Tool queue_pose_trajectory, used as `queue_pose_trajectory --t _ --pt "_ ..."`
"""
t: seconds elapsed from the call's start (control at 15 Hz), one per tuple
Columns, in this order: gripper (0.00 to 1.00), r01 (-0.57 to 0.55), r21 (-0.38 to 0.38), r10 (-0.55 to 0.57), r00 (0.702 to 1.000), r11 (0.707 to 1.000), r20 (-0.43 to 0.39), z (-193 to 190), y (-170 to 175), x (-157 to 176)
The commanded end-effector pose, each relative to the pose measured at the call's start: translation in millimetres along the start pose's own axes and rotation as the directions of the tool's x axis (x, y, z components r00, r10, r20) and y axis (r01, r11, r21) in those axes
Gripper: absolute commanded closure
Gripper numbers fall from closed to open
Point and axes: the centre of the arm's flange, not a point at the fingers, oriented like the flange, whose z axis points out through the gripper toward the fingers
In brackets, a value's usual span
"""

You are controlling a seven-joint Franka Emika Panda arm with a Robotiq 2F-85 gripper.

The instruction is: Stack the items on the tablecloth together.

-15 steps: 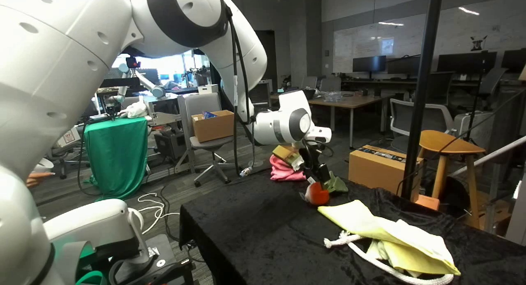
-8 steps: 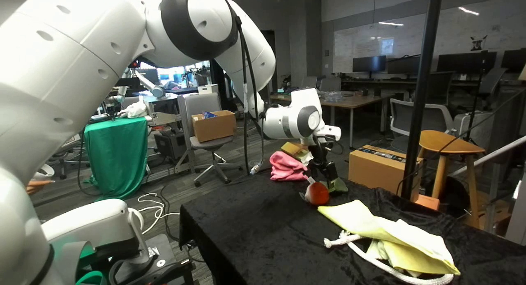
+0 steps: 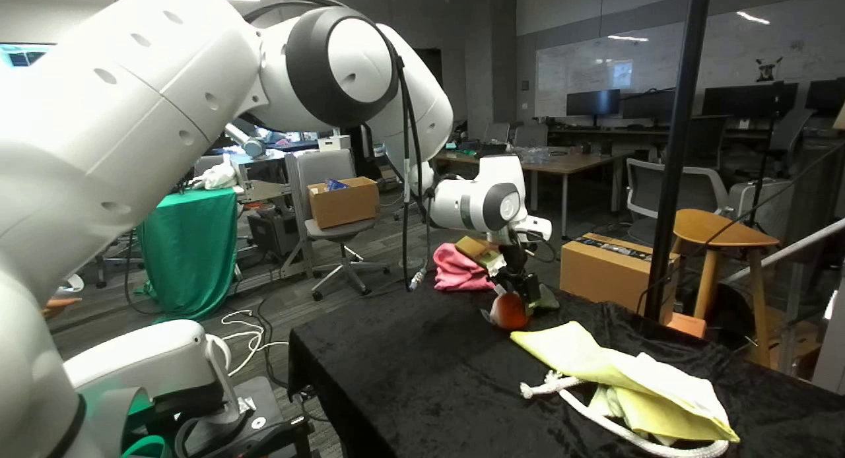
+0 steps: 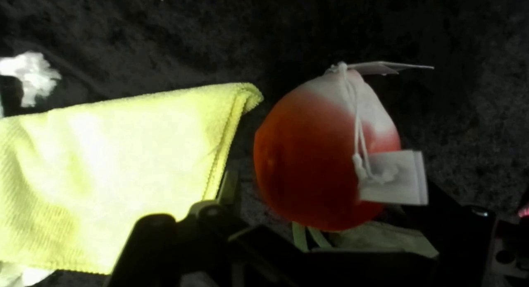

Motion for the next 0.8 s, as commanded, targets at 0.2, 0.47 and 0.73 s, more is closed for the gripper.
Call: queue_pose_trajectory --t 0.2,0.47,0.73 --pt "0.29 -0.006 0.008 0.006 1.0 1.0 0.031 14 0 20" --pt "0.54 -0.016 0.001 0.016 0.999 1.0 0.033 16 6 23" --pt "0.82 -0.024 -0.005 0.024 0.999 1.0 0.031 10 10 22"
